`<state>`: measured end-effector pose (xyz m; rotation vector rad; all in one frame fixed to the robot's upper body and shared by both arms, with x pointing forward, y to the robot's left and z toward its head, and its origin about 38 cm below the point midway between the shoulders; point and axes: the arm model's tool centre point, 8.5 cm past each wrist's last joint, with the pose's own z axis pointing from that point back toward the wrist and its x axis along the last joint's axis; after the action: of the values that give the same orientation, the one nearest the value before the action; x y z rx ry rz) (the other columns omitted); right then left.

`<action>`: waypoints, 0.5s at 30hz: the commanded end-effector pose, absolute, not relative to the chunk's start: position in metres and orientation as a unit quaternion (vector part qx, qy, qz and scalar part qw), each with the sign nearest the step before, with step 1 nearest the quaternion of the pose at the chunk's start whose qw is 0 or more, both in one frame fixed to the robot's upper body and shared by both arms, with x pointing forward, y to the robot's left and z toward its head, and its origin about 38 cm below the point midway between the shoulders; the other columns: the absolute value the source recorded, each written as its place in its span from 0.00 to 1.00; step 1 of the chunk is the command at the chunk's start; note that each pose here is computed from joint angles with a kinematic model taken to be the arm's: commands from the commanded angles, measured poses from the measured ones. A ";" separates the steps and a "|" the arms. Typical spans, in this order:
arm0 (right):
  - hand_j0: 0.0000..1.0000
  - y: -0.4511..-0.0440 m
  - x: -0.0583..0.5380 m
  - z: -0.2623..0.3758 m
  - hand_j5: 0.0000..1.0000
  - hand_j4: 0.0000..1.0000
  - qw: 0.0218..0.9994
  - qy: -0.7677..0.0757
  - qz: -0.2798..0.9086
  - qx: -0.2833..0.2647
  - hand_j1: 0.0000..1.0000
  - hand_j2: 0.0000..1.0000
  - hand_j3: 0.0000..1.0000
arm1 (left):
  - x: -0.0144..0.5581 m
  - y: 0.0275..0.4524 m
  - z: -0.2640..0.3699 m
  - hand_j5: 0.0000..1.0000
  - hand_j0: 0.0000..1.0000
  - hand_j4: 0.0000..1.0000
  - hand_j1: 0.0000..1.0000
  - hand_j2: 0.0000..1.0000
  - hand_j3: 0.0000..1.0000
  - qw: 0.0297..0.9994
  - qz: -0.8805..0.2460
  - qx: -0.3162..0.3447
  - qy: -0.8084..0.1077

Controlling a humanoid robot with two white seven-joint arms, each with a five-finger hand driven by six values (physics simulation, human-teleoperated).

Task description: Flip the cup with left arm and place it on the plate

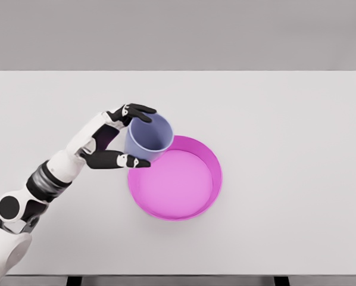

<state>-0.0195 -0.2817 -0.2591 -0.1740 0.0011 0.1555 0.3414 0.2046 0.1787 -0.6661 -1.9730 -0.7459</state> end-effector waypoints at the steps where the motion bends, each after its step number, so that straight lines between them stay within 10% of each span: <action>1: 1.00 -0.282 -0.020 -0.259 1.00 1.00 0.993 0.001 0.077 -0.087 1.00 1.00 1.00 | 0.340 0.184 0.179 0.60 0.60 0.60 0.60 0.60 0.60 0.437 -0.271 -0.295 -0.805; 15: 1.00 -0.282 -0.020 -0.259 1.00 1.00 0.993 0.001 0.077 -0.087 1.00 1.00 1.00 | 0.338 0.155 0.162 0.62 0.62 0.62 0.62 0.62 0.62 0.483 -0.172 -0.313 -0.799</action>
<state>-0.0195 -0.2817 -0.2591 -0.1740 0.0011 0.1555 0.3390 0.1599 0.1650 -0.7629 -1.9611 -0.4337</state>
